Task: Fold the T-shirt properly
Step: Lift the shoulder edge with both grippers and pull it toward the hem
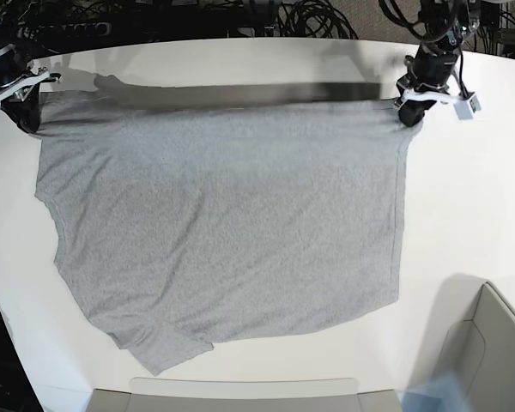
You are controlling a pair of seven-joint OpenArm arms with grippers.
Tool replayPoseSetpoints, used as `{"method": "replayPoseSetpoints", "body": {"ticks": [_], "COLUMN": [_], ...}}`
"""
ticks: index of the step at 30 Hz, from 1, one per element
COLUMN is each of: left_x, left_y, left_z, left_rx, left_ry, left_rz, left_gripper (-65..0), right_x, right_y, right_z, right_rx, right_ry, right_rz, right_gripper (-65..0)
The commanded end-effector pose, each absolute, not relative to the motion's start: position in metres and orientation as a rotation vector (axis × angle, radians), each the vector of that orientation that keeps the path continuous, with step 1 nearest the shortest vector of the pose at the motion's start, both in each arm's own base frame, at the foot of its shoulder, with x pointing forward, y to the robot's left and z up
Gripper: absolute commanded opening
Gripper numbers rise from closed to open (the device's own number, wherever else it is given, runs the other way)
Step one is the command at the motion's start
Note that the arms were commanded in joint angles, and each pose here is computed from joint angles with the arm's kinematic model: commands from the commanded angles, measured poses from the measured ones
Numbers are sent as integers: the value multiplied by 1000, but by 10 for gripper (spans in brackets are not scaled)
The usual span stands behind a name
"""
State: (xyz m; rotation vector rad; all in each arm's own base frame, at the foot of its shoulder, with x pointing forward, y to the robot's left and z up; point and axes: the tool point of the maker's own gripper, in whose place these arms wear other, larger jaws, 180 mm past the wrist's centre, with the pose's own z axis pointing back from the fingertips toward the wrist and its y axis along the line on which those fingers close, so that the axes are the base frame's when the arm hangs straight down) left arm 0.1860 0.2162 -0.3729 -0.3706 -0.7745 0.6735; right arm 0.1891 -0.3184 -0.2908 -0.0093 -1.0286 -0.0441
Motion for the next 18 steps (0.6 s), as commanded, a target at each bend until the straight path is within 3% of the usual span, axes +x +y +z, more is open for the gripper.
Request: {"method": "replayPoseSetpoints", "body": {"ticks": [1,11,18], "left_x": [195,255,288], "left_y": [219,223,238], "left_z": [-365,-341,-360], "left_rx": [-371,-415,-418], "left_ry": [-788,-819,-791], "left_rz": [685,782,855], "left_gripper": [-650,-650,-650], "right_x": [199,249,291], "right_y": [-324,-319,-308], "right_z": [-276,-278,-290], "right_rx": [-45,-159,-162], "right_ry": [-1069,-1024,-987], "right_rz": [-12,93,159], "right_gripper": [-650,-650,-650]}}
